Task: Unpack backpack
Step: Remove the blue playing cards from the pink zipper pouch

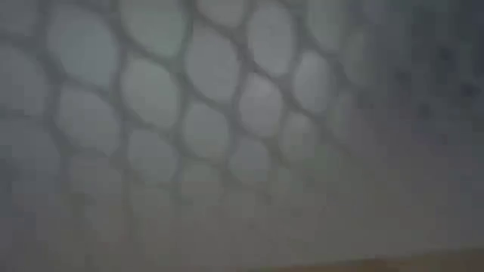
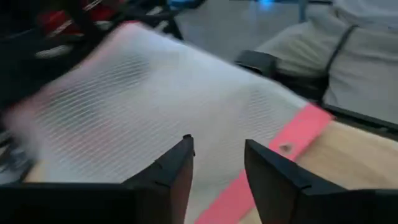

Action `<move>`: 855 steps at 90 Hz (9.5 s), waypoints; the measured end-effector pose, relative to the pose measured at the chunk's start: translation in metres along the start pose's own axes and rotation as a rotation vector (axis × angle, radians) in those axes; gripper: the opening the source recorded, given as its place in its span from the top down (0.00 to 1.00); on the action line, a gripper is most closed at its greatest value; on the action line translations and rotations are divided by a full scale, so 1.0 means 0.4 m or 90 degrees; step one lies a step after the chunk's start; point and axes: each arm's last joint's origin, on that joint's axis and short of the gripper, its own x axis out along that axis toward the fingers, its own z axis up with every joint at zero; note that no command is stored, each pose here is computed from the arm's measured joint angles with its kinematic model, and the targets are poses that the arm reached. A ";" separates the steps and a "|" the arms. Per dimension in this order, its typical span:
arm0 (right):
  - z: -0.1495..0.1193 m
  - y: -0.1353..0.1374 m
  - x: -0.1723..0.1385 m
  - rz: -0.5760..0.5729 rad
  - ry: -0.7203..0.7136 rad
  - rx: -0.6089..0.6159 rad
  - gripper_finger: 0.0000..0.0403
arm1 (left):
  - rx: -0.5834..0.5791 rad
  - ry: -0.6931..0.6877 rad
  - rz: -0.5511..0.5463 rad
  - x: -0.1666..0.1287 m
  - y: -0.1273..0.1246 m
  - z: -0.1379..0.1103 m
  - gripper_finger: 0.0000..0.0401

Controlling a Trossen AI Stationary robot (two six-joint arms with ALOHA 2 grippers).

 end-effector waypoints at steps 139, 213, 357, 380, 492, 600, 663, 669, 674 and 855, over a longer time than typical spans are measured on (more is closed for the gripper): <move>0.090 -0.060 0.085 0.022 0.020 -0.018 1.00 | 0.070 0.173 0.172 0.182 -0.089 -0.133 0.99; -0.010 0.012 -0.006 0.066 0.055 -0.096 1.00 | 0.023 0.191 0.122 0.009 -0.061 -0.194 1.00; 0.051 -0.002 0.095 0.141 0.051 -0.195 0.18 | -0.064 0.037 0.021 -0.062 -0.103 -0.243 1.00; 0.022 -0.014 0.071 0.099 0.112 -0.170 0.18 | -0.077 0.042 0.017 -0.061 -0.106 -0.245 1.00; 0.055 0.034 -0.030 0.033 0.062 -0.179 0.18 | -0.008 0.028 0.199 -0.112 -0.055 -0.175 0.96; 0.048 0.026 0.038 -0.024 0.064 -0.178 0.18 | -0.014 0.009 0.235 -0.097 -0.188 -0.058 0.48; 0.091 -0.018 0.084 -0.054 0.072 -0.155 0.18 | 0.023 0.101 0.327 0.185 -0.249 -0.041 0.48; 0.092 -0.018 0.084 -0.053 0.071 -0.156 0.18 | 0.020 0.132 0.327 0.206 -0.239 -0.048 0.48; 0.091 -0.017 0.083 -0.052 0.071 -0.163 0.18 | 0.009 0.142 0.334 0.211 -0.233 -0.051 0.51; 0.085 -0.025 0.156 -0.019 0.146 -0.013 0.18 | 0.035 0.297 0.234 0.100 -0.297 -0.013 1.00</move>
